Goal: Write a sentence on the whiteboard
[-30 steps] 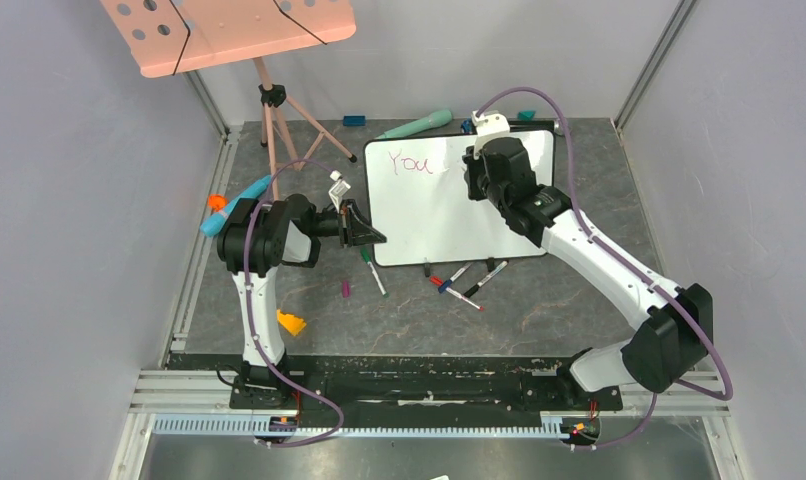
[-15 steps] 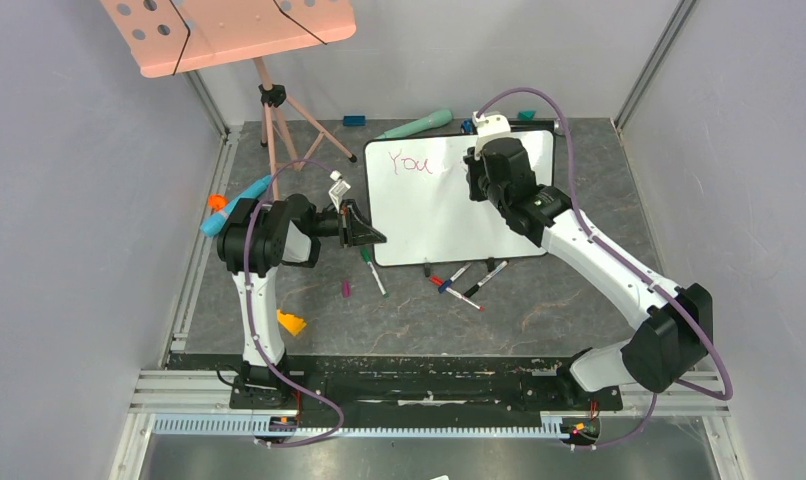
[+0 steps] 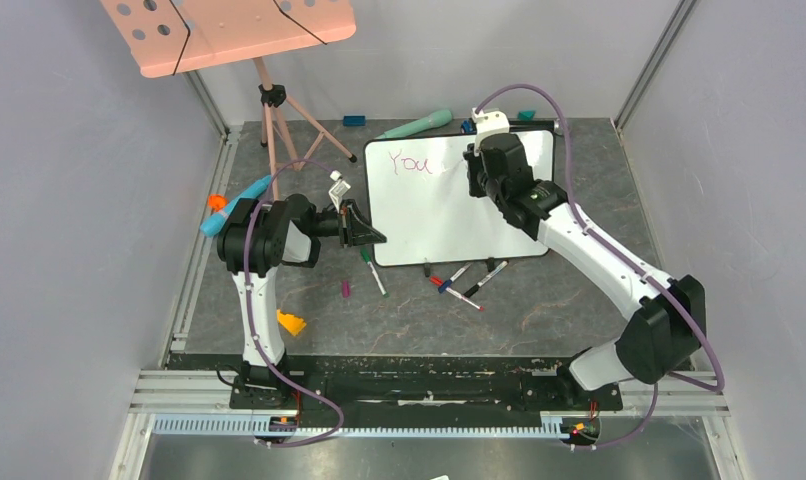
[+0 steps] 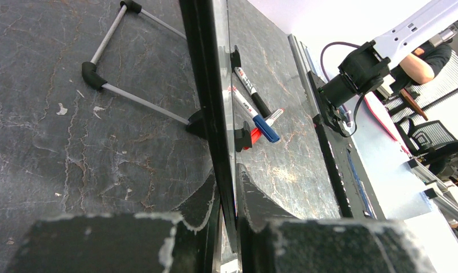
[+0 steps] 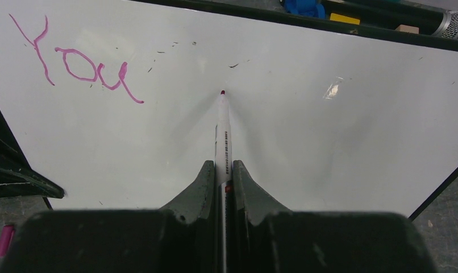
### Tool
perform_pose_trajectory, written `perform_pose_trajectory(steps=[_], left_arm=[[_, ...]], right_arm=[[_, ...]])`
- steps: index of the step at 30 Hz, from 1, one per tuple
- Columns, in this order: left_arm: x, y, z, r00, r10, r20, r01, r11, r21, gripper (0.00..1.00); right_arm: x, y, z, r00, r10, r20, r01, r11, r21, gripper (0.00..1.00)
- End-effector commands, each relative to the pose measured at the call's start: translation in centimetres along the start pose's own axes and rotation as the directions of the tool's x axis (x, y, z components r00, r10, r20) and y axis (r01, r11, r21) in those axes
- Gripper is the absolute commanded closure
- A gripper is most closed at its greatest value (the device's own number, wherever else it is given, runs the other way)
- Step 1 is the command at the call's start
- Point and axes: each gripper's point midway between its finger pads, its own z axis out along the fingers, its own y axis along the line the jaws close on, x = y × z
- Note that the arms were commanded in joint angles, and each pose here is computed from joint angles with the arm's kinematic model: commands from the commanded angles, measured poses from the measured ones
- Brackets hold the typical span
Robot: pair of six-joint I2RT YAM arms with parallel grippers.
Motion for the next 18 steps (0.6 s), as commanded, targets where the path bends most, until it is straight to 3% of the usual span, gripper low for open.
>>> perform_pose_trajectory(steps=[1,18], left_arm=[[-0.3,0.0,0.1,0.988,0.153,-0.007,-0.152,0.988,0.031,0.98],[-0.2,0.0,0.1,0.989,0.148,-0.007,-0.148,0.989,0.031,0.98]], right_arm=[[-2.4,-0.4,0.3,0.998,0.021,0.056,-0.022,0.999,0.026,1.0],[-1.2,0.9,1.7,1.0,-0.014,0.012,0.014,0.999,-0.029,1.0]])
